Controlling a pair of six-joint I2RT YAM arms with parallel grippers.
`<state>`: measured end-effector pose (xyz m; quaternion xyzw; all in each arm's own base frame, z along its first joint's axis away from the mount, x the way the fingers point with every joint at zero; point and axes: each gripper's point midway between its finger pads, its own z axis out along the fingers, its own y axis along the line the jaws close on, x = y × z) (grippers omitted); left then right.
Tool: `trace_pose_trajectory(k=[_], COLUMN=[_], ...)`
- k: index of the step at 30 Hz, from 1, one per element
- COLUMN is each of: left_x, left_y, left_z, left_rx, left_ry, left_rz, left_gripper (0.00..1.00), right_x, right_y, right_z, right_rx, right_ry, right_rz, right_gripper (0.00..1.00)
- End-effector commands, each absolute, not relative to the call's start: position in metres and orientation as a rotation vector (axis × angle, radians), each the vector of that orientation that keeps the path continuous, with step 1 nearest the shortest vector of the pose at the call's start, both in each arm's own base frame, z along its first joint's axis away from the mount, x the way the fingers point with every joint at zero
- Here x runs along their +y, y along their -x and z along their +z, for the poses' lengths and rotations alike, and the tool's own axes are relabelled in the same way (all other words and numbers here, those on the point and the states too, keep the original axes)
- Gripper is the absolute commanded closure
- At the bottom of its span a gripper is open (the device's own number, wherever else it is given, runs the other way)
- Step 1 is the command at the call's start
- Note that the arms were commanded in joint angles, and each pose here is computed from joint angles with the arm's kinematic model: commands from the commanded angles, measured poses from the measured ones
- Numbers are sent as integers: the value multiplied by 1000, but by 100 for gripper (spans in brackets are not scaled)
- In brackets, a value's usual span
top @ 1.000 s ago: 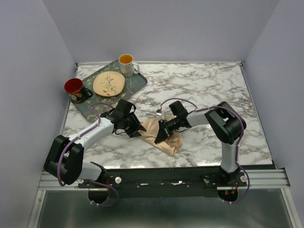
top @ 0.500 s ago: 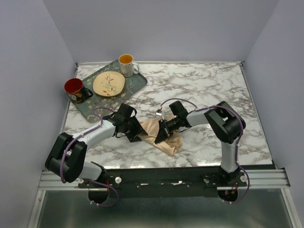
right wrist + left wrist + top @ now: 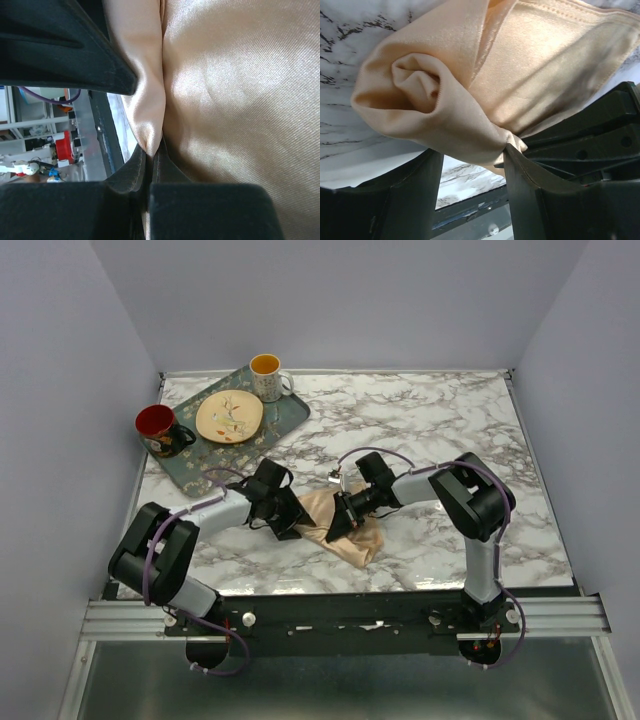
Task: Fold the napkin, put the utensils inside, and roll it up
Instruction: Roll the napkin with the utensil
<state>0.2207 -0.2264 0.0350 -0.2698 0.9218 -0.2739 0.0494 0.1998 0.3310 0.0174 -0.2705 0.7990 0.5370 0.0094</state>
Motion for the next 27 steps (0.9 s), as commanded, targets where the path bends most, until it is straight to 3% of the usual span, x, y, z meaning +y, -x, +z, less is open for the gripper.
trace_pose_trajectory(k=[1,9,16,18,19,20,24,27], left_x=[-229,-231,-231,-230,-232,-230,-229,-231], left_y=[-218,-224,-223,-223,-227,-226,-228,-227], left_z=[26,16,2,-4,-2,-4,-6,-8], left_rx=[2847,2848,2892,2908,2905,2915,2925,2946], left_ry=[813,799,796,798,786,780,765,758], left_rz=[-806,-775,-698,-671,-678,-654,-628,-625], left_gripper=[39,34,37,45,56,60,66,79], right_x=[325,328,331,332,332,332,332,329], right_y=[-201,-197,-197,-195,-195,-194,-196,-199], right_z=[-6,0,8,8,8,8,9,4], right_rx=[2569,2550,2520,2516,2511,2511,2501,2548], right_ry=[818,831,847,855,860,861,876,886], right_rz=[1613,1693,1757,1778,1779,1778,1768,1691], right_gripper=[100,100,100,99,99,100,99,100])
